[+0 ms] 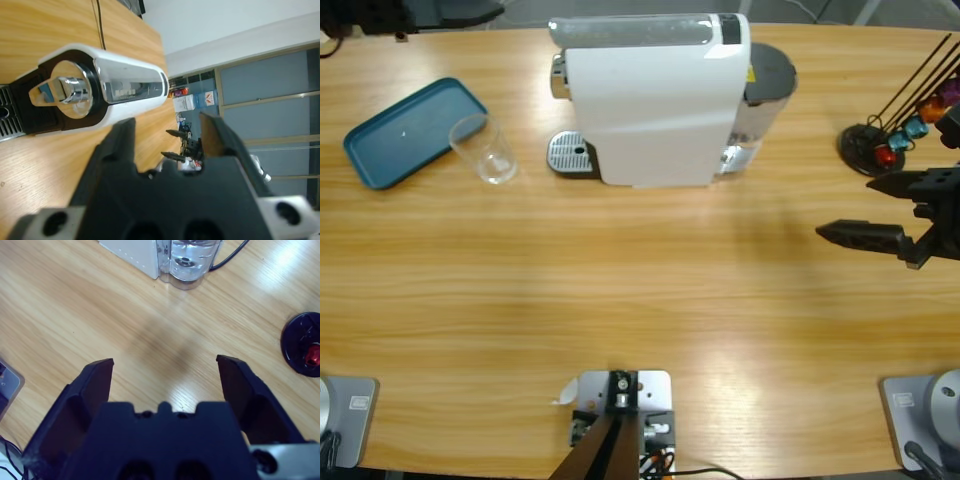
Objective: Pour coffee
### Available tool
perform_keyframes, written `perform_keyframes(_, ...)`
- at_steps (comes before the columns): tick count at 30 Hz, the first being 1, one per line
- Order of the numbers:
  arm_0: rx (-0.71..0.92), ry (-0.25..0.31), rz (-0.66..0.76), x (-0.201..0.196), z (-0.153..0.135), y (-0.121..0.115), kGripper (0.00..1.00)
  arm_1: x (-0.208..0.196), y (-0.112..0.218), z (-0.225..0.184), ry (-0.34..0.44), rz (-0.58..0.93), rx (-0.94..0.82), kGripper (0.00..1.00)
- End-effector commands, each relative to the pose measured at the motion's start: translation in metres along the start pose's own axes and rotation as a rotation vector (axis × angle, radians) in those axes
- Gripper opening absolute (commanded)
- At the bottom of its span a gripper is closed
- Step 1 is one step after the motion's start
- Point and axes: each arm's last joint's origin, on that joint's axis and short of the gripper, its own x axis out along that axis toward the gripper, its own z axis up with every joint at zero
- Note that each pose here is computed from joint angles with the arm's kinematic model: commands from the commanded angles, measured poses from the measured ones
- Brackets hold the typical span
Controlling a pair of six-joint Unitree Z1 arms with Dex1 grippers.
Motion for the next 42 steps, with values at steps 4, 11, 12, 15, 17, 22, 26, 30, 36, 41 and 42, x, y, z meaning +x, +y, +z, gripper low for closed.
perform_keyframes(4,-0.069,0.044,0.062,0.033,0.008,0.03,0.48,-0.001,-0.001,-0.002,0.0,-0.018,0.009,0.853)
perform_keyframes(11,-0.071,0.045,0.063,0.044,0.015,0.035,0.48,-0.002,-0.001,-0.002,-0.003,-0.018,0.01,0.853)
perform_keyframes(12,-0.069,0.044,0.06,0.046,0.017,0.036,0.48,-0.002,-0.001,-0.002,-0.004,-0.018,0.01,0.854)
perform_keyframes(15,-0.072,0.046,0.06,0.052,0.021,0.038,0.48,-0.002,-0.001,-0.002,-0.005,-0.018,0.009,0.853)
perform_keyframes(17,-0.079,0.049,0.067,0.054,0.022,0.041,0.48,-0.002,-0.001,-0.002,-0.004,-0.018,0.01,0.853)
perform_keyframes(22,-0.083,0.051,0.074,0.055,0.02,0.044,0.48,-0.002,-0.001,-0.002,-0.004,-0.018,0.009,0.853)
perform_keyframes(26,-0.082,0.052,0.076,0.057,0.022,0.046,0.48,-0.001,-0.001,-0.003,-0.003,-0.017,0.01,0.853)
perform_keyframes(30,-0.074,0.047,0.065,0.061,0.025,0.046,0.48,-0.001,-0.001,-0.003,-0.003,-0.017,0.009,0.853)
perform_keyframes(36,-0.067,0.043,0.055,0.065,0.03,0.045,0.477,0.0,0.0,-0.002,0.001,-0.015,0.009,0.853)
perform_keyframes(41,-0.065,0.048,0.05,0.067,0.031,0.045,0.157,0.0,0.0,-0.002,0.001,-0.015,0.009,0.853)
perform_keyframes(42,-0.066,0.05,0.051,0.067,0.03,0.046,0.022,0.0,0.0,-0.002,0.0,-0.015,0.009,0.853)
